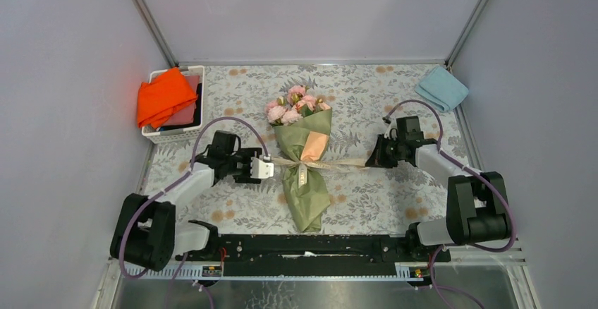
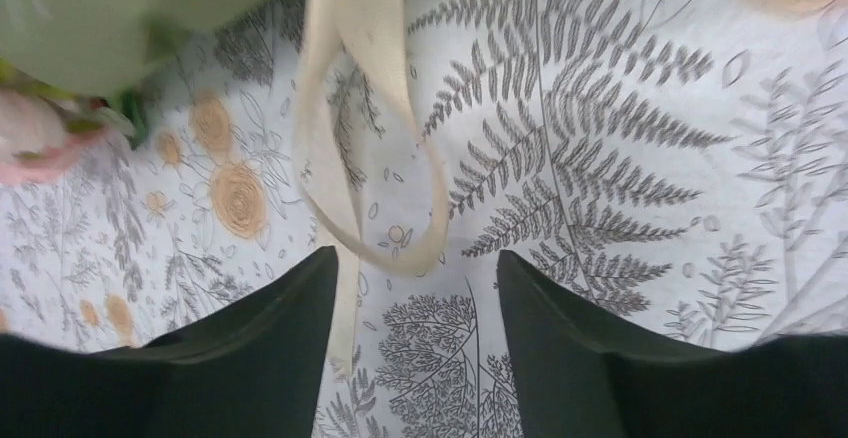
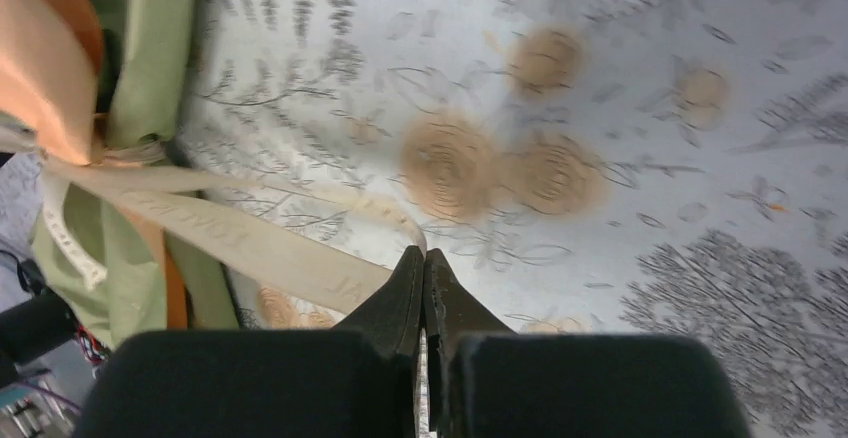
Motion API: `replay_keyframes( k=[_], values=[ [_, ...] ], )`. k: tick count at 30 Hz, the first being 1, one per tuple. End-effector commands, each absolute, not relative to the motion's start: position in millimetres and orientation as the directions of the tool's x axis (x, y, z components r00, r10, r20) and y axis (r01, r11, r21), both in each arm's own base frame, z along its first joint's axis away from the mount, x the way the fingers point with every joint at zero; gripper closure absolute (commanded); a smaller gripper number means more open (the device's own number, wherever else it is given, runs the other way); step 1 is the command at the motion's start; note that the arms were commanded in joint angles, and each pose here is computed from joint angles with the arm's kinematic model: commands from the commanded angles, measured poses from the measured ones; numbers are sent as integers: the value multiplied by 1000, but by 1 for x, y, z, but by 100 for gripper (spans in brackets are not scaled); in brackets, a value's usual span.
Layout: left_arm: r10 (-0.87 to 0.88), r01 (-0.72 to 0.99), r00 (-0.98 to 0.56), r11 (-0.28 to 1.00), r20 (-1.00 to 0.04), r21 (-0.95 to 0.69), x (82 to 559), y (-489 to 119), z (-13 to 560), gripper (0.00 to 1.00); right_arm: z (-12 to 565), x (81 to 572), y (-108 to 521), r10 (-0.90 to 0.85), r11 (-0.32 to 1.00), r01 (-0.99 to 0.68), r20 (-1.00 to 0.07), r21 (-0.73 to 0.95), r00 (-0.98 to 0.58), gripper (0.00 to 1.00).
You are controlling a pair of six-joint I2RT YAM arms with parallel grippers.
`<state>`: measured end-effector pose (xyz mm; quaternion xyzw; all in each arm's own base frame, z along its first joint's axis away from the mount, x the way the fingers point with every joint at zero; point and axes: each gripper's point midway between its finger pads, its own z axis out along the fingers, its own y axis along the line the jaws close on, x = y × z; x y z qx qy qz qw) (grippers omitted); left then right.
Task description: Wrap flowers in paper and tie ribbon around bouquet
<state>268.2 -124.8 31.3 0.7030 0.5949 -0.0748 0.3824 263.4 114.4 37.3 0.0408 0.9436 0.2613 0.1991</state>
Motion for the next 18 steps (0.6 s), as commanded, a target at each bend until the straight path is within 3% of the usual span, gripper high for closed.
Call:
replay_keyframes(
  k=[1,4,7,11,18],
  values=[
    [746,914,310,-64,-589,399,248,-144,79,30,65,283,145,93,846,-160,-437,508,-895,100],
    [653,902,365,-70,-663,427,237,-181,131,26,78,286,170,61,807,-218,-444,549,-894,100],
    [621,899,389,-96,-680,426,214,-228,149,31,88,294,182,54,791,-253,-476,558,-878,100],
    [638,931,344,-139,-689,336,189,-272,126,33,93,304,187,53,780,-275,-498,562,-866,100],
    [697,932,321,-112,-641,345,196,-297,89,25,93,307,189,48,775,-289,-509,562,-859,100]
  ],
)
